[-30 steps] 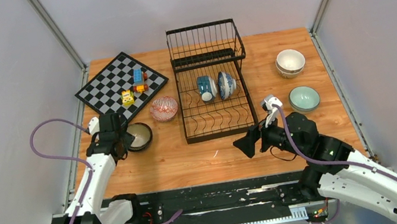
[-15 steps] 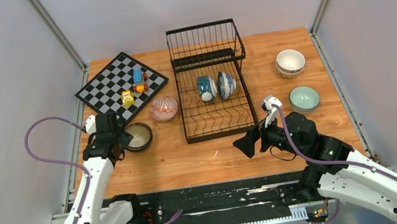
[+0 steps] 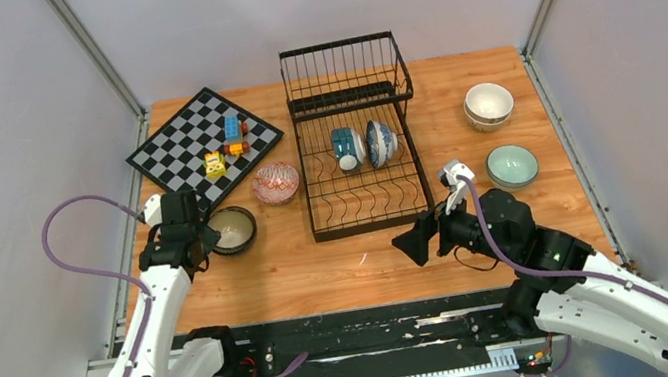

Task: Unload the bowls from the dish rack
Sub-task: Place the bowl with the bowl.

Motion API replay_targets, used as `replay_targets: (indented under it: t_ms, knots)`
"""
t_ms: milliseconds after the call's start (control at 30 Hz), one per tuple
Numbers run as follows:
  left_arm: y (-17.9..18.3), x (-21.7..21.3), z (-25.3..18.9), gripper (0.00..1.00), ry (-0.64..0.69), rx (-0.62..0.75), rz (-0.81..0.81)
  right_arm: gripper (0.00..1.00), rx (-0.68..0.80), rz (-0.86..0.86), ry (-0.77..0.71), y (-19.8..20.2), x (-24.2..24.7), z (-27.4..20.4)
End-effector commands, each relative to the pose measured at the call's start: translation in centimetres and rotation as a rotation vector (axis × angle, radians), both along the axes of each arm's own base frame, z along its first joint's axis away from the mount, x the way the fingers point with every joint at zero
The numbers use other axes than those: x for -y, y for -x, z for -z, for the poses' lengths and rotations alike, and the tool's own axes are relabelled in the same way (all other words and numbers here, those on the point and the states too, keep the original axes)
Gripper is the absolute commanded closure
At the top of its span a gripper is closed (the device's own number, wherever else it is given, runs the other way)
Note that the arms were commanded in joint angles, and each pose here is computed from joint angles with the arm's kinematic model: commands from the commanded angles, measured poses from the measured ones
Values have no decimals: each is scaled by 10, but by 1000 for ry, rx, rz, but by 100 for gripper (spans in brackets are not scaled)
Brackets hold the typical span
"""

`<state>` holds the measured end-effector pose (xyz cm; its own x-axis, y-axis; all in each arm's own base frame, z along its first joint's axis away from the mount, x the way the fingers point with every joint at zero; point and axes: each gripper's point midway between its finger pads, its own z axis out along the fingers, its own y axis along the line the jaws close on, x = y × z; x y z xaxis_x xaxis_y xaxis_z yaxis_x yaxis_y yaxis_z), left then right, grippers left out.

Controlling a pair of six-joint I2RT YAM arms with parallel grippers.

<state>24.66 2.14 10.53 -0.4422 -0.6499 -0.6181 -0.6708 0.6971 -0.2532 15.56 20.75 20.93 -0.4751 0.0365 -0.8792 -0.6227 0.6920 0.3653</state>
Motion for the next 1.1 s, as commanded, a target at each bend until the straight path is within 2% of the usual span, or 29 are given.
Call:
replay_targets:
  t_ms: [0,267,733,1067]
  knots:
    - [-1,-2,1,66,-11,-5,1,4,-7,6,18,0,2,9]
    - [0,1,10,68,3,-18,9,4,-14,7,26,0,1,11]
    - [0,1,13,94,10,-2,3,4,-17,6,28,0,1,12]
    - [-5,5,17,100,41,58,-2,4,-23,7,33,0,1,13]
